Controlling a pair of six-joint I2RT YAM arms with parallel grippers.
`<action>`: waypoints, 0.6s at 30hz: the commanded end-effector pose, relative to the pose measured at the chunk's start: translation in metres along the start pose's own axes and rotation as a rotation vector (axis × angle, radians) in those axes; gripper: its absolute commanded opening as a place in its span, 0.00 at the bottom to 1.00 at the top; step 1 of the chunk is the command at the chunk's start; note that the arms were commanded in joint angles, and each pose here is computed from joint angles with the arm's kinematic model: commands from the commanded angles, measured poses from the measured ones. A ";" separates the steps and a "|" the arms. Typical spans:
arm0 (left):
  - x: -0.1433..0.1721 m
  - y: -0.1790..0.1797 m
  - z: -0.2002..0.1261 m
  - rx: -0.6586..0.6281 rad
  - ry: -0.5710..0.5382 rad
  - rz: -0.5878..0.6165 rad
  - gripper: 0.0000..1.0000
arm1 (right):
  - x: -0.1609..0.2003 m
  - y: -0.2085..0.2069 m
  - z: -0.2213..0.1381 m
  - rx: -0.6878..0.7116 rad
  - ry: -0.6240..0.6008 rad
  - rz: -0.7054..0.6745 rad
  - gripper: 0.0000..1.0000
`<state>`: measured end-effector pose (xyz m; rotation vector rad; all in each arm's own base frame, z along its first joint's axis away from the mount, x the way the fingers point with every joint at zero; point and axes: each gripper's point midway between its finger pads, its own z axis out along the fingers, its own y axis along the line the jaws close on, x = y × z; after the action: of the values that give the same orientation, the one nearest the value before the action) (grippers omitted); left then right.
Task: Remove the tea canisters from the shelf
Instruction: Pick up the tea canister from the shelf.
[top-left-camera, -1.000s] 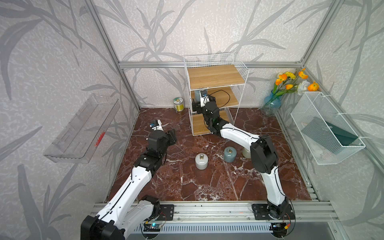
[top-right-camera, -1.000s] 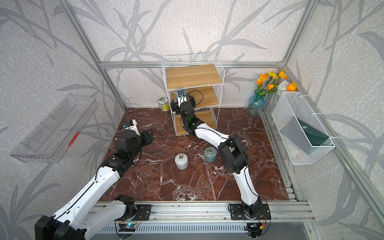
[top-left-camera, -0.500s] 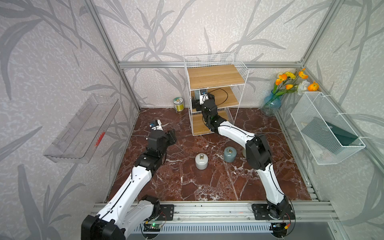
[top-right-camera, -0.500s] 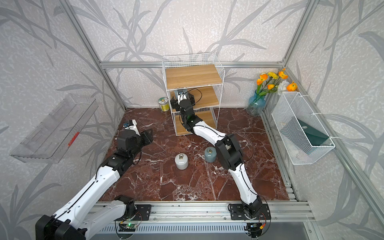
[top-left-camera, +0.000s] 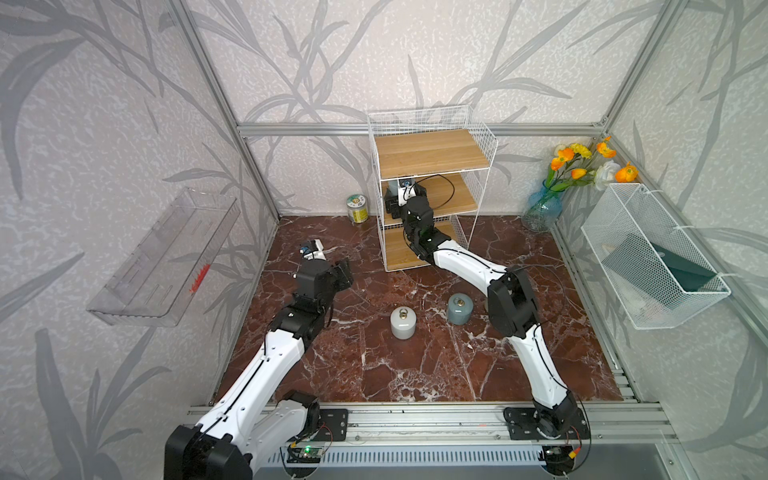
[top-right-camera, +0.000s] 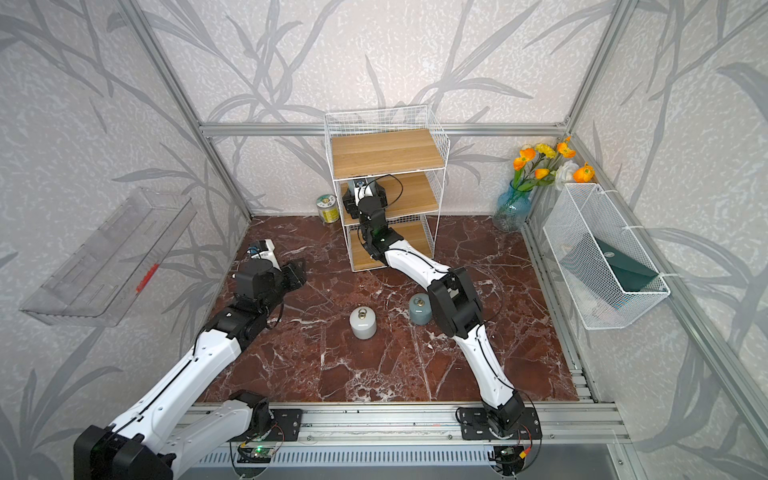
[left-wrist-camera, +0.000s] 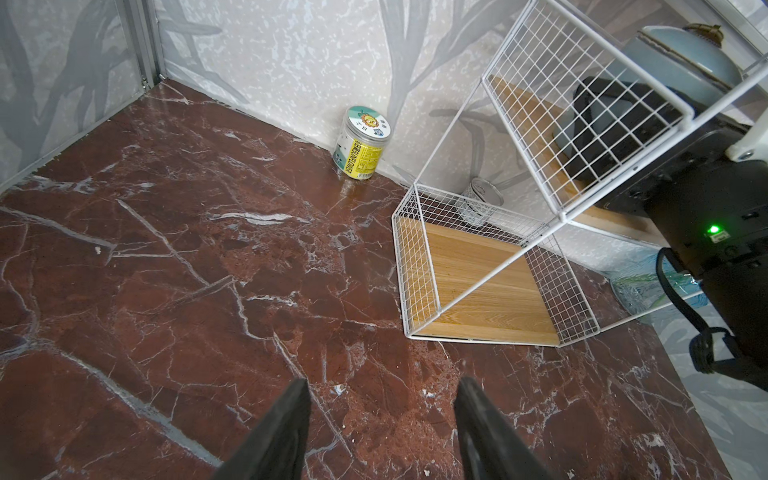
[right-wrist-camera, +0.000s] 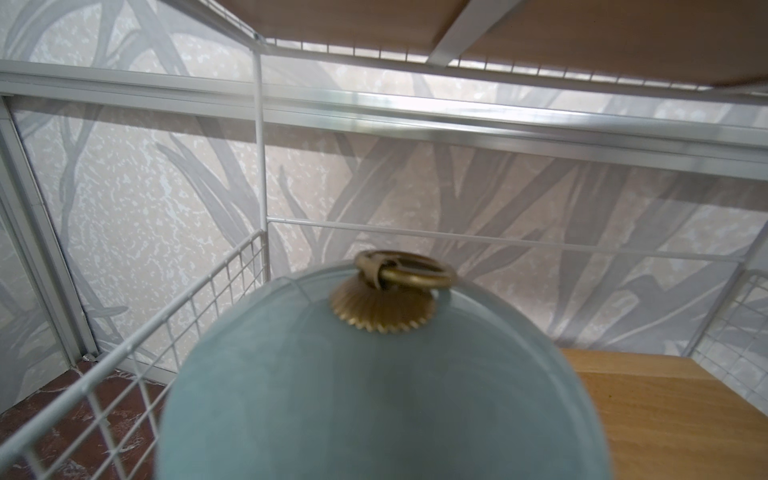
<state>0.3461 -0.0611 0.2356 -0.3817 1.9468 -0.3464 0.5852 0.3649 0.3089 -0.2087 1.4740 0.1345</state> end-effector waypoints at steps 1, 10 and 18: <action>0.000 0.001 0.002 0.002 -0.002 0.009 0.57 | -0.001 -0.006 0.003 0.026 -0.019 -0.009 0.73; 0.001 0.001 0.003 0.008 0.000 0.002 0.58 | -0.011 -0.007 -0.020 -0.012 -0.076 0.032 0.68; 0.001 -0.003 0.005 0.030 0.004 -0.011 0.57 | -0.027 -0.012 -0.055 -0.031 -0.116 0.054 0.67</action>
<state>0.3480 -0.0635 0.2332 -0.3762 1.9555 -0.3643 0.5469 0.3468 0.3076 -0.1966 1.4187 0.1912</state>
